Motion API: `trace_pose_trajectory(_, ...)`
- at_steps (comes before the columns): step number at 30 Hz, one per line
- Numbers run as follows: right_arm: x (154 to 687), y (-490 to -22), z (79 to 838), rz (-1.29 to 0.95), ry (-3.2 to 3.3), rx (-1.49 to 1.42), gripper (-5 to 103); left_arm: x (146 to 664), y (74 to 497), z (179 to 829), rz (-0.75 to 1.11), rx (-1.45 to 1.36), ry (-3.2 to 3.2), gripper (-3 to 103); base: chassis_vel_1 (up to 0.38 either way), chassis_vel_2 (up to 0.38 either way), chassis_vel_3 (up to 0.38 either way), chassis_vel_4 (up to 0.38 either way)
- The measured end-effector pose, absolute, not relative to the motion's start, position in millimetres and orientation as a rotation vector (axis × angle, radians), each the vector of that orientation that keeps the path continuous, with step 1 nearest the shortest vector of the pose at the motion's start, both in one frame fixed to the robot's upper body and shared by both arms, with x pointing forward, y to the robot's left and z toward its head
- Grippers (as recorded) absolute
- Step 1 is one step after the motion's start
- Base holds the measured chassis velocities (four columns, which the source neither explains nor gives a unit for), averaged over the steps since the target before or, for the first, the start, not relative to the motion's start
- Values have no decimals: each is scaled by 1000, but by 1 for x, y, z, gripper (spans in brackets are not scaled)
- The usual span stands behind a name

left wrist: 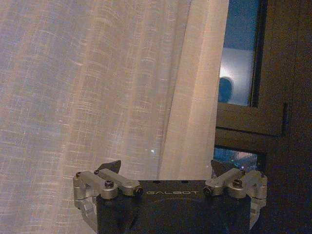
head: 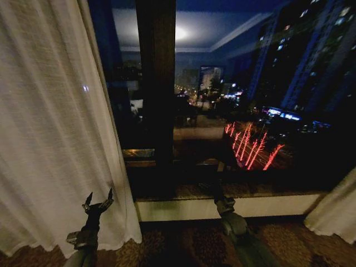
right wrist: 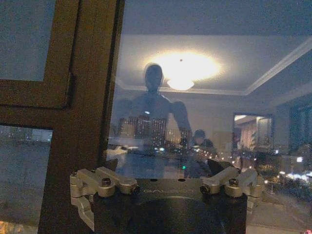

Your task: Open the curtains by pulling them apart, changing their state from closed to fully open.

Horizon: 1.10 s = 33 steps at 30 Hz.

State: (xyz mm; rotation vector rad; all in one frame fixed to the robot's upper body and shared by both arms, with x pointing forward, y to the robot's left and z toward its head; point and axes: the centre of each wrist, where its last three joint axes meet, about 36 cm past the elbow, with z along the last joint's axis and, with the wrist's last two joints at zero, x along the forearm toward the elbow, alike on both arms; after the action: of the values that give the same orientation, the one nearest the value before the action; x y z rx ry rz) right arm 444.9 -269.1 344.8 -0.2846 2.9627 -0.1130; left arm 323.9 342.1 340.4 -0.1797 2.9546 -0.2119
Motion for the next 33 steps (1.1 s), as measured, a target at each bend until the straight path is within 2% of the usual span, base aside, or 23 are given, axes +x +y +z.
trace_pose_trajectory(16, 445, -269, 345, -113, 2963, -285, 100, 326, 341, 341, -213, -176, 2960, 100, 0, 0, 0, 0)
trace_pose_trajectory(33, 445, -269, 345, -113, 2963, -285, 100, 425, 303, 396, -79, -161, 3197, 100, 0, 0, 0, 0)
